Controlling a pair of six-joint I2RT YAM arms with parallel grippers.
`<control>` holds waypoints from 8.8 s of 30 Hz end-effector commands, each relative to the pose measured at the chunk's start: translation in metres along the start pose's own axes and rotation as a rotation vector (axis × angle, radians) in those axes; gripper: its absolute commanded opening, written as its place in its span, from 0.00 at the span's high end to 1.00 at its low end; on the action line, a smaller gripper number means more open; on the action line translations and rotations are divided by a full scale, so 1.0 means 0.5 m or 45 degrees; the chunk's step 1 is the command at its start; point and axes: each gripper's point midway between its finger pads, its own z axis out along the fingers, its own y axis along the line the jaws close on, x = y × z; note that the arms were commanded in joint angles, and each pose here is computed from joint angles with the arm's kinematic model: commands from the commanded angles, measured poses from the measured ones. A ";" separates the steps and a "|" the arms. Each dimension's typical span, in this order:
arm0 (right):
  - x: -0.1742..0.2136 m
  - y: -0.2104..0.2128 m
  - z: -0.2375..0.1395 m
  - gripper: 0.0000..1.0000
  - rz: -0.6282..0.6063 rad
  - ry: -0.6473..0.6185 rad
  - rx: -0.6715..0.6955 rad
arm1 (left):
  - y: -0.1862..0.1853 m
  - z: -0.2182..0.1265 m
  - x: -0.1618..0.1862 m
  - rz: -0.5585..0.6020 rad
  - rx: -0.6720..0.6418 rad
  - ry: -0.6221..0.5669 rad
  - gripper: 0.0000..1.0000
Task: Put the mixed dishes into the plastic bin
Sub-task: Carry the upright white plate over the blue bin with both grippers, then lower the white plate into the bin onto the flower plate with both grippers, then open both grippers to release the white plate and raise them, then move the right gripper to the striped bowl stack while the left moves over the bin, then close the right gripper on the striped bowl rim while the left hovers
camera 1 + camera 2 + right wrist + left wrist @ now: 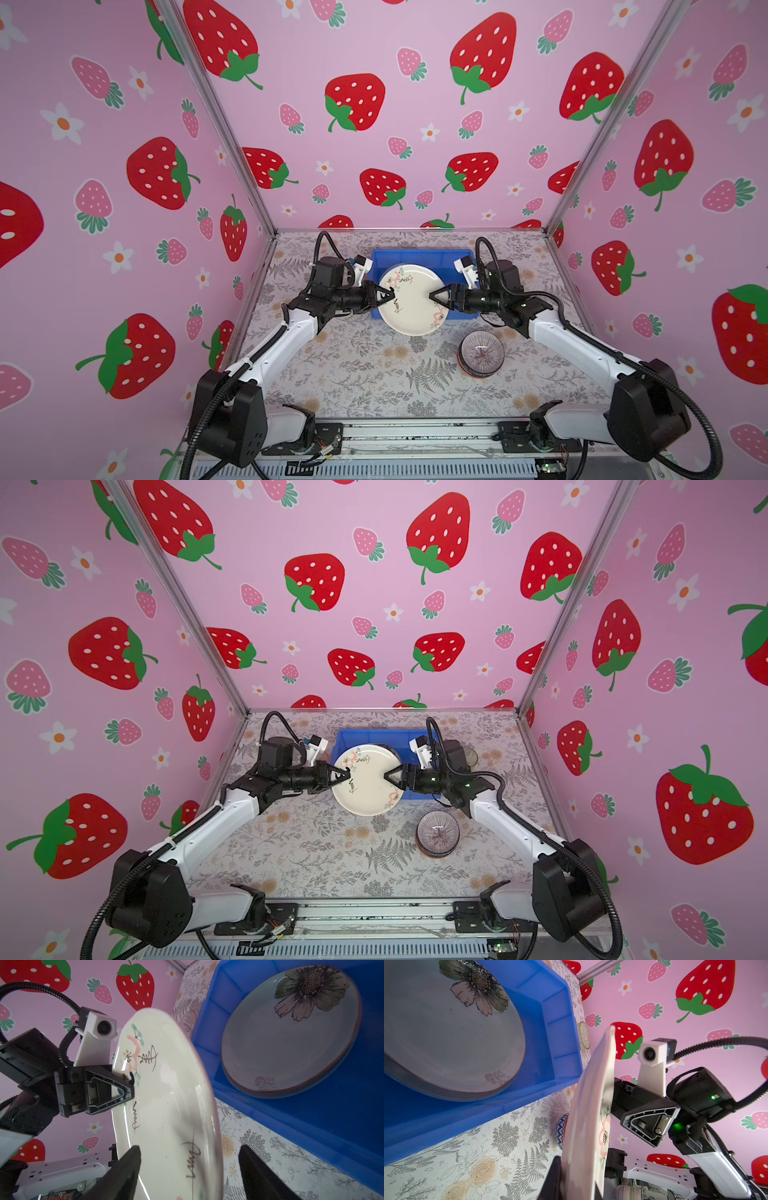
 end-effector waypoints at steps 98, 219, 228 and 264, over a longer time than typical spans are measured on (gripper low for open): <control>-0.271 -0.125 0.122 1.00 0.088 -0.220 0.139 | 0.086 -0.195 -0.244 0.361 -0.666 -0.430 0.01; -0.063 -0.133 -0.237 0.01 -0.014 -0.265 0.866 | 0.059 -0.095 -0.102 0.277 -0.524 -0.112 0.01; 0.005 -0.143 -0.291 0.23 0.055 -0.113 1.008 | -0.010 -0.039 -0.075 0.412 -0.395 -0.014 0.01; 0.254 -0.188 -0.311 0.64 0.203 0.333 1.164 | -0.041 0.105 -0.044 0.478 -0.323 0.182 0.01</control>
